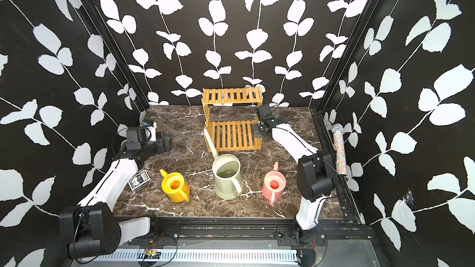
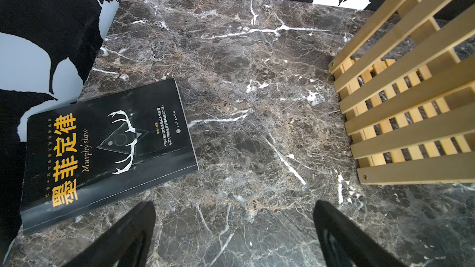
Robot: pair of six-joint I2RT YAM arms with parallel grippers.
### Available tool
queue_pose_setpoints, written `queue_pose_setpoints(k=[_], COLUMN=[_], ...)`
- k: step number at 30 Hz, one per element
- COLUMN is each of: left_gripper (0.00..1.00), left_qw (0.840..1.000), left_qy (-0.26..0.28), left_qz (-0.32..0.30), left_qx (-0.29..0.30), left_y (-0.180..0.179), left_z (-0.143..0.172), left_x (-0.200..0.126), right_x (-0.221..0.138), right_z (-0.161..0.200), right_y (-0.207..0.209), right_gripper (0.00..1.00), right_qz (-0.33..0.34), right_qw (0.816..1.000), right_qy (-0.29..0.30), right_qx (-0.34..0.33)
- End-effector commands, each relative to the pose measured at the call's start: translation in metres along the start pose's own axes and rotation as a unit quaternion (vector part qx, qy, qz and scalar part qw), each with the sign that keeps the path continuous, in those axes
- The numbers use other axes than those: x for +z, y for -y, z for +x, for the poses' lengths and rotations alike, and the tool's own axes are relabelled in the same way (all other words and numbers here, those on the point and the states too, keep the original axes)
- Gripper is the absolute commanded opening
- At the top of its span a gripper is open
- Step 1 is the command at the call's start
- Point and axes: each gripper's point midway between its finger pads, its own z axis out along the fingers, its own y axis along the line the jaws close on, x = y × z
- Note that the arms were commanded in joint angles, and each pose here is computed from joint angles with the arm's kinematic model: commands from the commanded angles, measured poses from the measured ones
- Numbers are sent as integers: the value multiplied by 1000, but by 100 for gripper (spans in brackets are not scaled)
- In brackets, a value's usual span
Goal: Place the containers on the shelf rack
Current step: 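Adjust the shelf at the center of the board, then pick up a container from the center of the board.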
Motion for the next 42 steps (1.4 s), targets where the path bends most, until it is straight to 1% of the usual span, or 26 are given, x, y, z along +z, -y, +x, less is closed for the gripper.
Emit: queue_pose_setpoints(k=[1,9,14,17,18,20,23,28,29,30,35,36,38,42], left_gripper=[98,98,99,99,99,98,99,99,98,98,99,98,98,99], left_qw=[1000,1000,1000,1000,1000,1000,1000,1000,1000,1000,1000,1000,1000,999], left_qy=[13,12,14,13,14,14,14,16,16,15,18,20,21,20], left_qz=[2,5,4,4,4,3,3,3,4,3,0,0,-1,-2], left_qx=[-5,-6,-6,-6,-5,-4,-4,-3,-1,0,6,8,13,31], left_y=[-1,0,0,0,0,-1,-1,-1,0,-1,-1,-1,-2,-1], left_z=[-7,-7,-8,-7,-7,-7,-7,-8,-8,-7,-9,-10,-12,-13], left_x=[-4,-3,-3,-3,-4,-3,-3,-4,-4,-4,-6,-7,-9,-13], right_x=[-18,-19,-20,-24,-26,-31,-45,-76,-76,-91,-124,-129,-140,-159], right_z=[-17,-15,-17,-20,-21,-24,-26,-25,-22,-24,-12,-9,-2,13], right_y=[-5,-2,-3,-5,-8,-12,-11,-10,-10,-10,-12,-13,-13,-14], right_gripper=[4,4,6,9,12,21,36,54,56,57,65,67,78,84], right_qz=[-13,-6,-9,-16,-23,-33,-34,-43,-43,-48,-77,-82,-94,-104], right_qw=[999,997,998,998,998,998,998,997,997,996,993,993,991,990], right_qy=[38,35,41,47,48,47,47,64,60,73,89,90,94,95], right_qx=[36,63,51,38,32,20,7,-2,-3,-3,-4,-1,0,-6])
